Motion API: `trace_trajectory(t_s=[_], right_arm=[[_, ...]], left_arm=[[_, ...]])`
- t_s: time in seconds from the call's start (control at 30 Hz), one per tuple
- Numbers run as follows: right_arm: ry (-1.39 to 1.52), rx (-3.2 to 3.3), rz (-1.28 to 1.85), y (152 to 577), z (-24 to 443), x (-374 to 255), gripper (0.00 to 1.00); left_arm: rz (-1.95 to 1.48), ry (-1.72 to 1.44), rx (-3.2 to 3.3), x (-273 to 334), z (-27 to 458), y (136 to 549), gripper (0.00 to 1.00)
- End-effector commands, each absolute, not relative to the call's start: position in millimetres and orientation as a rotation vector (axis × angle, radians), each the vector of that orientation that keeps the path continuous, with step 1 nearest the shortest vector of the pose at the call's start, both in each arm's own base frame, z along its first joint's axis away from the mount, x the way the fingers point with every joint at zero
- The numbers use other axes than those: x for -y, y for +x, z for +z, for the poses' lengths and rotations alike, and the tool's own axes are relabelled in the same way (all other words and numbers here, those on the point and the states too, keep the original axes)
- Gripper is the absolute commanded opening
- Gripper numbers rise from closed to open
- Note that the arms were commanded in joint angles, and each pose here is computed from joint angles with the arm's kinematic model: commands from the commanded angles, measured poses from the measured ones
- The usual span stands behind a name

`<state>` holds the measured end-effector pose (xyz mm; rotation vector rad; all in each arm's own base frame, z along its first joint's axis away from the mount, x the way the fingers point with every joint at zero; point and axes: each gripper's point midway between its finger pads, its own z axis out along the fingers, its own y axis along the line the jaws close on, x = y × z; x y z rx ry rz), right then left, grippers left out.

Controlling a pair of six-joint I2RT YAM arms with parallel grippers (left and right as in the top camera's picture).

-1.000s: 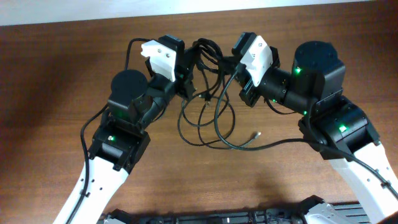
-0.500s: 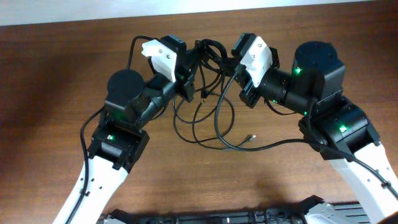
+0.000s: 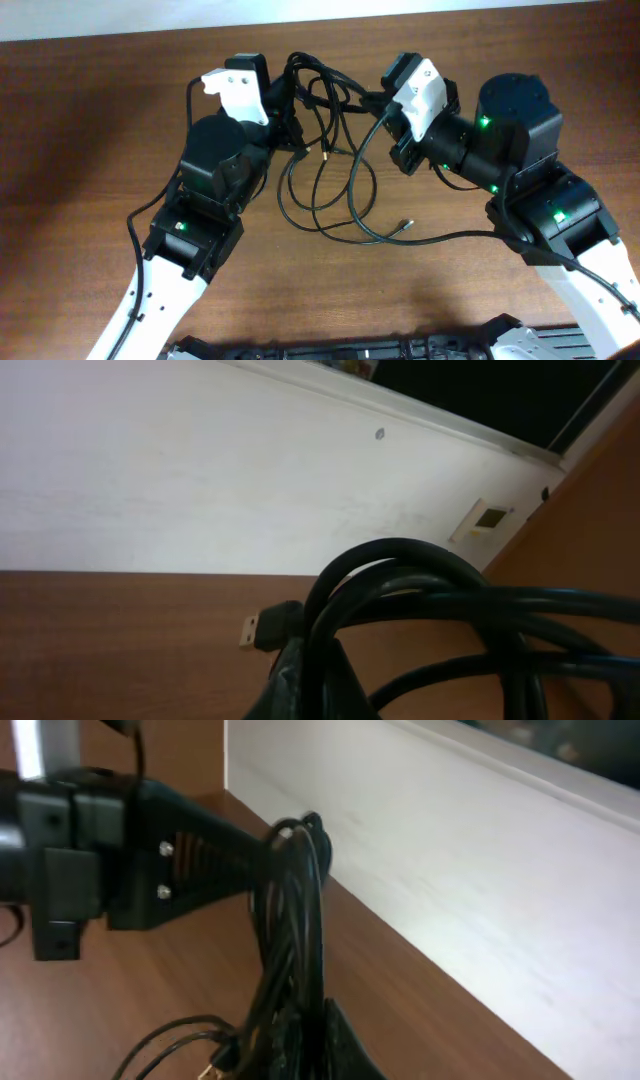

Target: Untangle cables

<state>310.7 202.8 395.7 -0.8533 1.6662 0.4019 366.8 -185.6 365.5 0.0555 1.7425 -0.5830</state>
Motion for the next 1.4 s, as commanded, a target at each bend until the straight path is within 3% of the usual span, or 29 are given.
trace_trajectory(t_s=[0.0,0.1,0.27,0.43,0.83,1.07,1.37], right_arm=[[-0.769,-1.666,0.351,304.1,411.5,-185.4,0.64],[-0.771,-1.673,0.351,305.9,409.0,-186.2,0.75],[-0.75,-1.711,0.314,322.5,397.7,-186.0,0.89],[-0.587,-1.726,0.191,355.0,401.1,-169.2,0.9],[-0.61,-1.764,0.201,356.9,388.4,-172.9,0.9],[-0.601,-1.746,0.197,358.6,393.1,-172.6,0.91],[-0.405,-1.766,-0.048,375.4,399.8,-129.2,0.9]], left_arm=[[-0.566,0.011,-1.711,173.4,376.2,371.0,0.0],[-0.665,0.093,-1.706,190.9,379.9,363.2,0.0],[-0.835,-0.101,-1.733,191.3,379.5,362.9,0.0],[-0.964,-0.058,-1.759,209.9,379.6,351.6,0.0],[-0.863,-0.15,-1.736,200.0,379.3,358.3,0.0],[-1.038,0.025,-1.776,231.5,379.5,336.8,0.0],[-1.187,0.18,-1.799,253.7,380.6,313.6,0.0]])
